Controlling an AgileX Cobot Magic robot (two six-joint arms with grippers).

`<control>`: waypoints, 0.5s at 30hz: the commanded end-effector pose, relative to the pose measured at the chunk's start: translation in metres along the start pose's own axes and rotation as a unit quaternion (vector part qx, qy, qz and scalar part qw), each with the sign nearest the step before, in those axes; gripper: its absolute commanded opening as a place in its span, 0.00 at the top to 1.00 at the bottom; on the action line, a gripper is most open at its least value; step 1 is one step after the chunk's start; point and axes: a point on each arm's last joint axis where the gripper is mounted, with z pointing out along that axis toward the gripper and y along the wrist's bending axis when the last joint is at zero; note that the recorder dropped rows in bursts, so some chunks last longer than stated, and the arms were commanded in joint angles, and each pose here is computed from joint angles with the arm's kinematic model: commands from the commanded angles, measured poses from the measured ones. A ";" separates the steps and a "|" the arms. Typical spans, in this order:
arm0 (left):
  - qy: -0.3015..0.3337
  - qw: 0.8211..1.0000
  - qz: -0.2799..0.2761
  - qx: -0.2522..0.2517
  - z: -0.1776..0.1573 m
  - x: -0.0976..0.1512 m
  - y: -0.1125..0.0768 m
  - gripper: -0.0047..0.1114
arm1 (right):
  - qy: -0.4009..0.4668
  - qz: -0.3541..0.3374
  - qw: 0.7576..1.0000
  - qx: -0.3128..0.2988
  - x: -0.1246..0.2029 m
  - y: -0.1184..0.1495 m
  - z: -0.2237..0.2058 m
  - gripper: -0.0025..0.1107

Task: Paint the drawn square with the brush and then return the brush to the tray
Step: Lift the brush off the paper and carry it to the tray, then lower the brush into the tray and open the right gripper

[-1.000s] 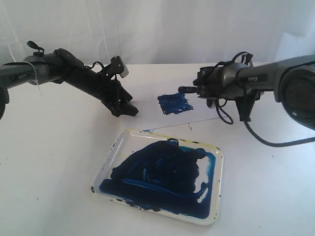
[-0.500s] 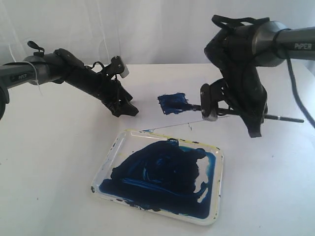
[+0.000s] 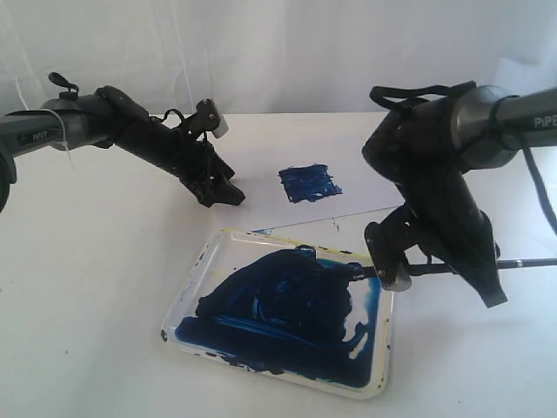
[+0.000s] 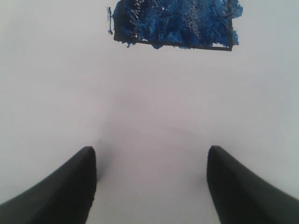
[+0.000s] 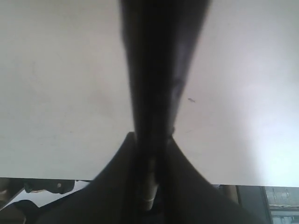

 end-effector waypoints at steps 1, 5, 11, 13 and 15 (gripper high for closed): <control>0.011 1.000 0.006 0.008 0.003 0.003 -0.002 0.36 | 0.018 0.003 1.000 0.006 -0.010 0.001 0.003 0.98; 0.011 1.000 0.006 0.008 0.003 0.003 -0.002 0.36 | 0.048 0.012 0.999 0.012 -0.022 -0.002 0.015 0.98; 0.011 1.000 0.006 0.007 0.003 0.003 -0.002 0.36 | 0.048 0.061 0.997 0.028 -0.031 -0.004 0.021 0.98; 0.011 1.000 0.006 0.007 0.003 0.003 -0.002 0.36 | 0.037 0.084 0.995 0.038 -0.035 -0.006 0.020 0.98; 0.011 1.000 0.006 0.007 0.003 0.003 -0.002 0.36 | 0.027 0.085 0.995 0.049 -0.040 -0.006 0.019 0.98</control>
